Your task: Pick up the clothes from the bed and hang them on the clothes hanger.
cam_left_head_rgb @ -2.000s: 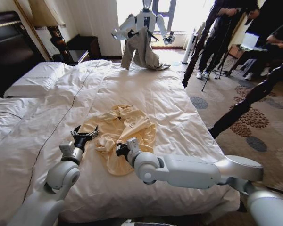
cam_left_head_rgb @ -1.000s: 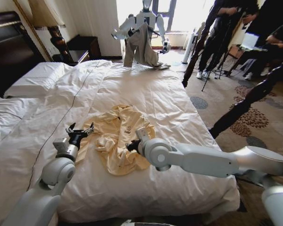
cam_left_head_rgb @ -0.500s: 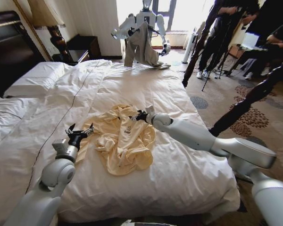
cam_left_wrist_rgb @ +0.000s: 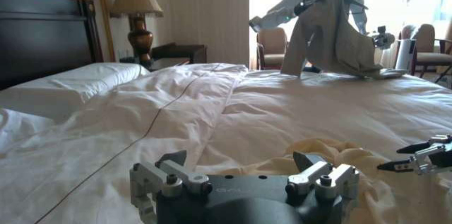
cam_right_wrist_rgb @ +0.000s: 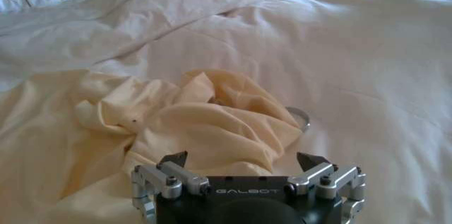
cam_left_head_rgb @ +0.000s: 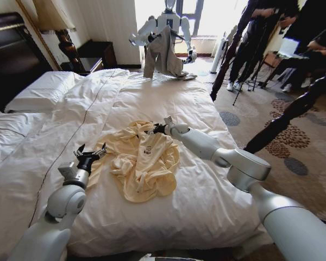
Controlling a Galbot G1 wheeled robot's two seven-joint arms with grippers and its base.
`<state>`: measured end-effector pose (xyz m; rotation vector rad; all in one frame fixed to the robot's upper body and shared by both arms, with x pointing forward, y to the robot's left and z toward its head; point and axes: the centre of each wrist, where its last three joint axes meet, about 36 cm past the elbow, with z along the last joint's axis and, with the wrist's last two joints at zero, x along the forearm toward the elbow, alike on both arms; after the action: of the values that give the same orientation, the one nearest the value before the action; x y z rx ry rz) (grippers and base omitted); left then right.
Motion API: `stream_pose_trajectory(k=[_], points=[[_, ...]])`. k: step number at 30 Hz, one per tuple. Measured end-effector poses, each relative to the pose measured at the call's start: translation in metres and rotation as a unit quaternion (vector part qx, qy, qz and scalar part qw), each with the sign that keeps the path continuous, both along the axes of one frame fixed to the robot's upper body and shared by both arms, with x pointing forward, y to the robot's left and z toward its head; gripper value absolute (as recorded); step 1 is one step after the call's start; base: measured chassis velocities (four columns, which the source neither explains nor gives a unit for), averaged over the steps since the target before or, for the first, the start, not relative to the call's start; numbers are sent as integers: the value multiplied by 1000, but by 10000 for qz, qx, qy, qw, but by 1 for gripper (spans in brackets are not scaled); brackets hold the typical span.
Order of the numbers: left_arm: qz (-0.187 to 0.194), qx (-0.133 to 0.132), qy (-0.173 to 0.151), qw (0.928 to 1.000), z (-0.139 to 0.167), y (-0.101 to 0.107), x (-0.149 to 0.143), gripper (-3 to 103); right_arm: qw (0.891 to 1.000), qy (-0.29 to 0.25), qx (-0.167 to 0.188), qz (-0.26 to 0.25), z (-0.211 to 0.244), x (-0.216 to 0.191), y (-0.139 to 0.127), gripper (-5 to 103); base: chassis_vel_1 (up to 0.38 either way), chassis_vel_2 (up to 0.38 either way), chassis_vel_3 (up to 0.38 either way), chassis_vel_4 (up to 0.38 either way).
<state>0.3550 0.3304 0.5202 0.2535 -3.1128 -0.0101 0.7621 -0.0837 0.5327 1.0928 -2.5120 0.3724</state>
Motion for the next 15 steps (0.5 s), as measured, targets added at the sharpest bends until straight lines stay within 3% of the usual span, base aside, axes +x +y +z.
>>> stream_pose_trajectory(k=[15], points=[[-96, -65, 19, 9999, -8, -7, 5, 100, 9976, 221, -647, 82, -31, -2, 9, 100, 0, 0, 0, 0]])
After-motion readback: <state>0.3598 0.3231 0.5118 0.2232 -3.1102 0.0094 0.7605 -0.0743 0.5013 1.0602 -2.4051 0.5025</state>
